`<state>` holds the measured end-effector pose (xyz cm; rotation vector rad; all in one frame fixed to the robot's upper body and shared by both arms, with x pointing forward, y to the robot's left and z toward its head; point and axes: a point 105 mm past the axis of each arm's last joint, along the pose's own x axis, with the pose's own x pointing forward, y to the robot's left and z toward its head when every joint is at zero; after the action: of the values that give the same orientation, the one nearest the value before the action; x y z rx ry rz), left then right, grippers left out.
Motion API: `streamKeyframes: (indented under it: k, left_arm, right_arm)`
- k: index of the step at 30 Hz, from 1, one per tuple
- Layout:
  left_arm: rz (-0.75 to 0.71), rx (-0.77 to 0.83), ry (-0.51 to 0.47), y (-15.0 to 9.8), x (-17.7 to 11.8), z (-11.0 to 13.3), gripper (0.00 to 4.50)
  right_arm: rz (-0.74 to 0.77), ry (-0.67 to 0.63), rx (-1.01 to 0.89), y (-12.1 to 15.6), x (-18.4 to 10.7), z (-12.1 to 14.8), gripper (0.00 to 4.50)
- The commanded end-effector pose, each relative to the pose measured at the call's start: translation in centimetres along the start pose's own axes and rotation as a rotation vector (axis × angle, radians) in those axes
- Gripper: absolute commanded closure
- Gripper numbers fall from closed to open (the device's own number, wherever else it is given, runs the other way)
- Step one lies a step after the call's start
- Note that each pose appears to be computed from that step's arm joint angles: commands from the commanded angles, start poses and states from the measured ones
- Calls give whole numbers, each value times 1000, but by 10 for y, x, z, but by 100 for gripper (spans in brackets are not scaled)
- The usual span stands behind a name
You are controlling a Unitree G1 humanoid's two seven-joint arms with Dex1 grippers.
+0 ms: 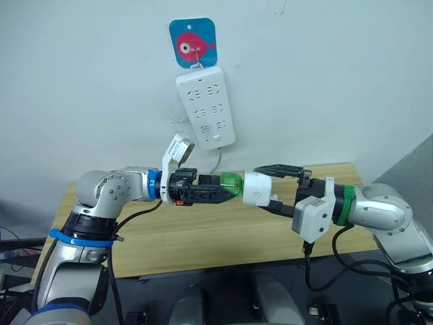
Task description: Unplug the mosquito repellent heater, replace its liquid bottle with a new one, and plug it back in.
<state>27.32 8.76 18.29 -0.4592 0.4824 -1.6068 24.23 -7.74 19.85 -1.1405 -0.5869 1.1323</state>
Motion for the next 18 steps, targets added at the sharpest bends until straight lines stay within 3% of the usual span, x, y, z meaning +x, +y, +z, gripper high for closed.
streamKeyframes:
  k: [1,5,8,13,18]
  left_arm:
    - [-21,47,-5,-5,4,8,0]
    - [-25,35,-14,-5,6,8,0]
    - [-28,25,-20,-5,7,8,62]
    - [-32,14,-15,-6,6,6,215]
    - [-42,11,-11,-6,7,6,225]
  right_arm:
    - [-22,-33,-26,-7,-4,9,153]
    - [-18,-34,-19,-5,-4,9,153]
    - [-18,-35,-14,-5,-4,10,153]
    - [-14,-39,-7,-3,-3,11,153]
    - [-5,-56,0,-1,-3,14,153]
